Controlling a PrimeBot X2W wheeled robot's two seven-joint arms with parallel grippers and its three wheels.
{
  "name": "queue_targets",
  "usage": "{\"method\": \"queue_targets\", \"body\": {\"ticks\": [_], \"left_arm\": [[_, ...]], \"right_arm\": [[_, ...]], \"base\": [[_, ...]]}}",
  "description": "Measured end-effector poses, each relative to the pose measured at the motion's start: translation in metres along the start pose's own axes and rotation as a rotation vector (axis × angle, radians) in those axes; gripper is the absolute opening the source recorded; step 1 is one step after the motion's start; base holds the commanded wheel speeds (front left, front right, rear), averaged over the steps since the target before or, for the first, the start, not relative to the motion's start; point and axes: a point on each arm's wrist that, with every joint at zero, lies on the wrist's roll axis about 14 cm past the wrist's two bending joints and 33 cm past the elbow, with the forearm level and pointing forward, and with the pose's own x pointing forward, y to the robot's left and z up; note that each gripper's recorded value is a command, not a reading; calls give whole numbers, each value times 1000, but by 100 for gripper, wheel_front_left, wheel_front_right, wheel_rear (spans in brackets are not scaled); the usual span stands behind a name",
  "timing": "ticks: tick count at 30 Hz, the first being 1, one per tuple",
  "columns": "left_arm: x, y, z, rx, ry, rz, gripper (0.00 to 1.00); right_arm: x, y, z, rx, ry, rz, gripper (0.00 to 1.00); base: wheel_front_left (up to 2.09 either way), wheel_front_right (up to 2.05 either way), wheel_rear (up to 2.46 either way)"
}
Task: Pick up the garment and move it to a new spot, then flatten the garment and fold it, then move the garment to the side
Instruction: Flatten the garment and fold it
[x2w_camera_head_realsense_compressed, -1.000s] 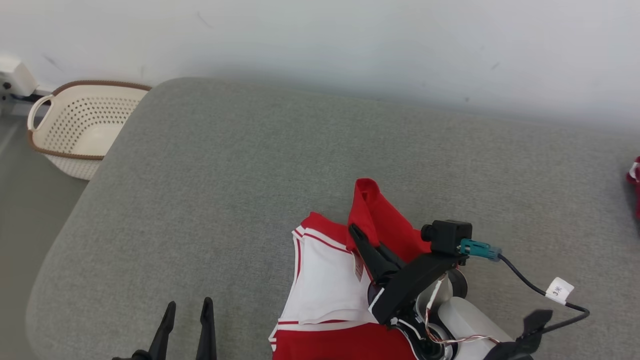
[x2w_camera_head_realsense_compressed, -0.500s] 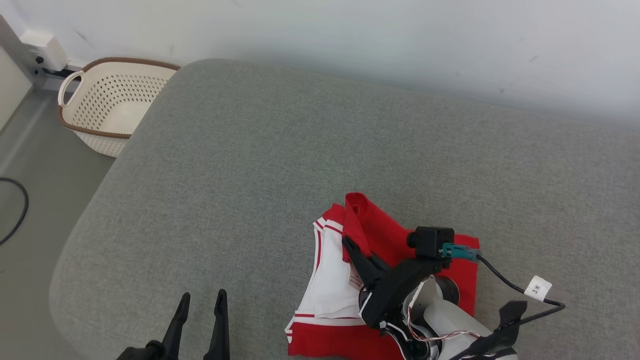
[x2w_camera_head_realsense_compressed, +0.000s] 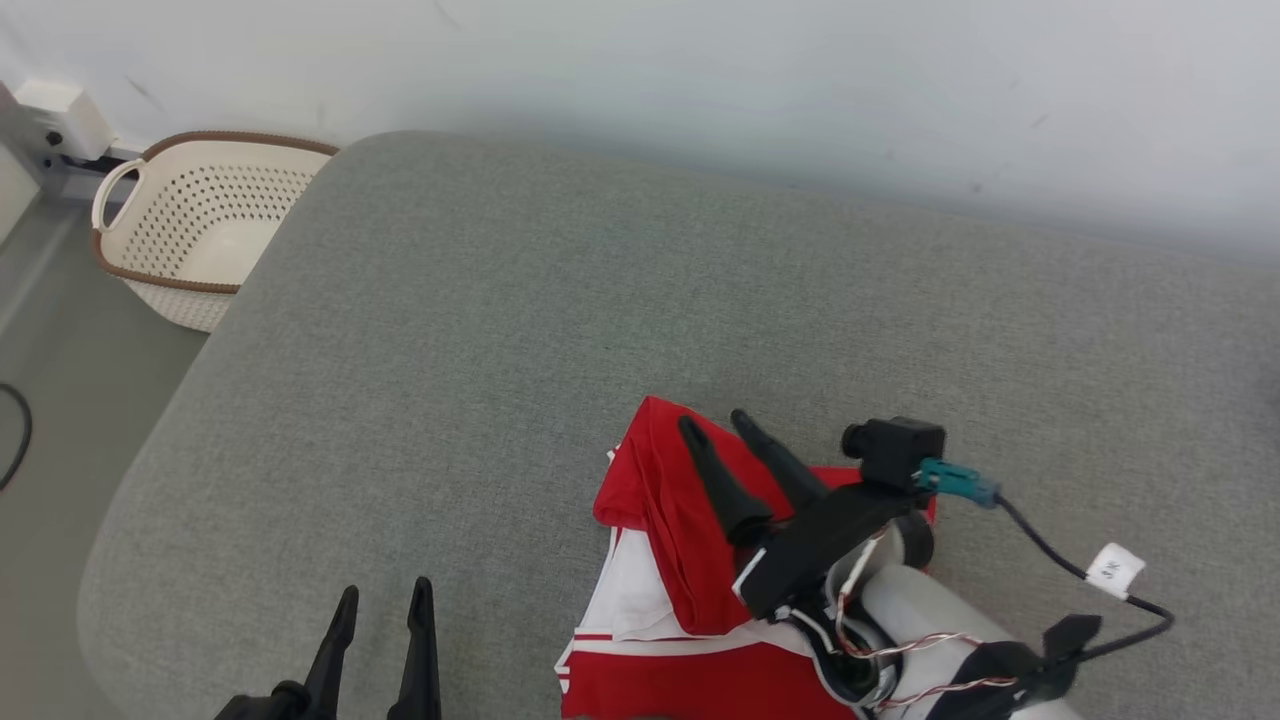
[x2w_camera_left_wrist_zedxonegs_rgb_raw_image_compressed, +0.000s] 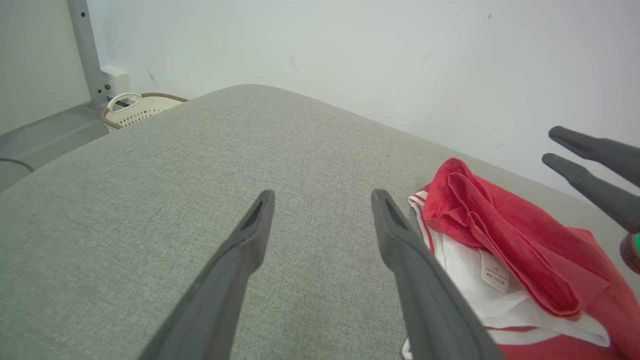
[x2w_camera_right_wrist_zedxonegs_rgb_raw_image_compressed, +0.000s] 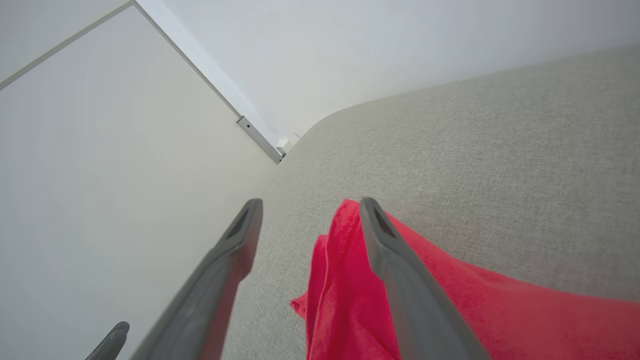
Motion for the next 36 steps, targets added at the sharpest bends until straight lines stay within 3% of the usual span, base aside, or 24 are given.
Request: {"method": "queue_targets", "body": {"ticks": [11, 17, 25, 31, 32, 34, 36], "left_arm": [[2, 1, 3, 8, -12, 0, 100], [2, 3, 4, 8, -16, 2, 100], [2, 2, 4, 12, -17, -2, 100], [3, -1, 2, 11, -12, -8, 100], [3, -1, 2, 12, -11, -8, 100], [3, -1, 2, 12, -10, -7, 100], [3, 0, 1, 13, -8, -5, 100]], "right_arm": [[-36, -50, 40, -154, -96, -107, 100], [-55, -55, 18, -211, -41, -120, 100], [-68, -39, -17, -203, 50, -82, 100], [-72, -43, -23, -189, 68, -102, 100], [-74, -49, -23, -205, 73, -114, 73], [-78, -61, -25, -249, 89, -139, 6], [-79, -68, -26, -261, 96, -160, 0]], "base": [[0, 0, 0], [0, 0, 0], [0, 0, 0], [0, 0, 0], [0, 0, 0], [0, 0, 0], [0, 0, 0]]}}
